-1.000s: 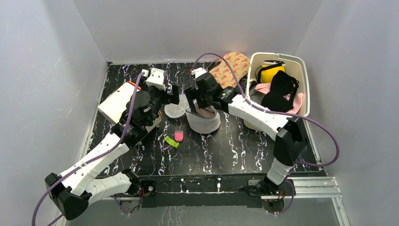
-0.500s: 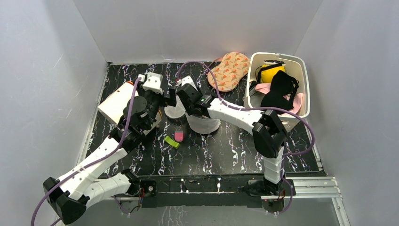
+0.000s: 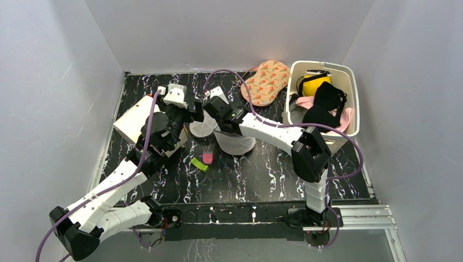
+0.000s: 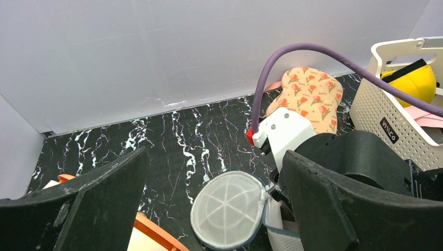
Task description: Unzip the laundry bag and remove the bra
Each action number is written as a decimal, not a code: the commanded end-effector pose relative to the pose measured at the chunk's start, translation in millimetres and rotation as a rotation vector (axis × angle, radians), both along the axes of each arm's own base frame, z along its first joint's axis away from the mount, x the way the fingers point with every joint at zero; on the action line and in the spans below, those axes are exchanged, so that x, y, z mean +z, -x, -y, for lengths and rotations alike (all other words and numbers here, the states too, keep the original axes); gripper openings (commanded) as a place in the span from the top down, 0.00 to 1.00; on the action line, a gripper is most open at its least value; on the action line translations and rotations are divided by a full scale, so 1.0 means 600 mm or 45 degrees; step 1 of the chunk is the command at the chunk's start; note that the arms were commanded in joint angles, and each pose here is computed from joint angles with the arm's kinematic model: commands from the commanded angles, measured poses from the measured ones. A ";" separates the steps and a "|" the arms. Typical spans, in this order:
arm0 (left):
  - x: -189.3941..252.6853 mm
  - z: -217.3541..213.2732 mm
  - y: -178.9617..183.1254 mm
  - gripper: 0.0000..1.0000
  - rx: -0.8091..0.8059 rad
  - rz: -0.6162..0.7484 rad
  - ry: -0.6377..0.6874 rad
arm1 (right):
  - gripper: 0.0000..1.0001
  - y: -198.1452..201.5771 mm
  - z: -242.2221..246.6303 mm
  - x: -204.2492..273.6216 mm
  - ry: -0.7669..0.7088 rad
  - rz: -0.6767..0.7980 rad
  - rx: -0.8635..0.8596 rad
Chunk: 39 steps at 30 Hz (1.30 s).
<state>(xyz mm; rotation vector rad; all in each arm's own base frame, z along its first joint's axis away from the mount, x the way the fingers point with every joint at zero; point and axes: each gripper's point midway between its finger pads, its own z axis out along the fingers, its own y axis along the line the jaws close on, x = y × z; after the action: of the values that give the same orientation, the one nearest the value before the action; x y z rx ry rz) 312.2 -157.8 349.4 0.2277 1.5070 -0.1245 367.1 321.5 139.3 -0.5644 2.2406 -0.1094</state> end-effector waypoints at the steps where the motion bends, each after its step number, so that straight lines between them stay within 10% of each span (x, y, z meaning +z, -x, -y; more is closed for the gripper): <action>1: 0.020 -0.004 0.000 0.02 0.010 0.043 0.025 | 1.00 0.000 -0.020 0.102 -0.166 0.114 0.032; 32: 0.027 -0.010 0.009 0.02 0.009 0.063 0.076 | 1.00 0.104 0.019 0.494 -1.288 0.494 0.091; 39: 0.020 0.012 0.007 0.02 -0.066 0.036 0.077 | 1.00 0.117 0.078 0.594 -1.285 0.718 0.083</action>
<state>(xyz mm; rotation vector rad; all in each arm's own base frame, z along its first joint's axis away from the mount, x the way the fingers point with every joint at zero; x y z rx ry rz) 309.4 -158.2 353.6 0.2175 1.4920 -0.1506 302.5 301.6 419.4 -0.0882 1.6511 0.7525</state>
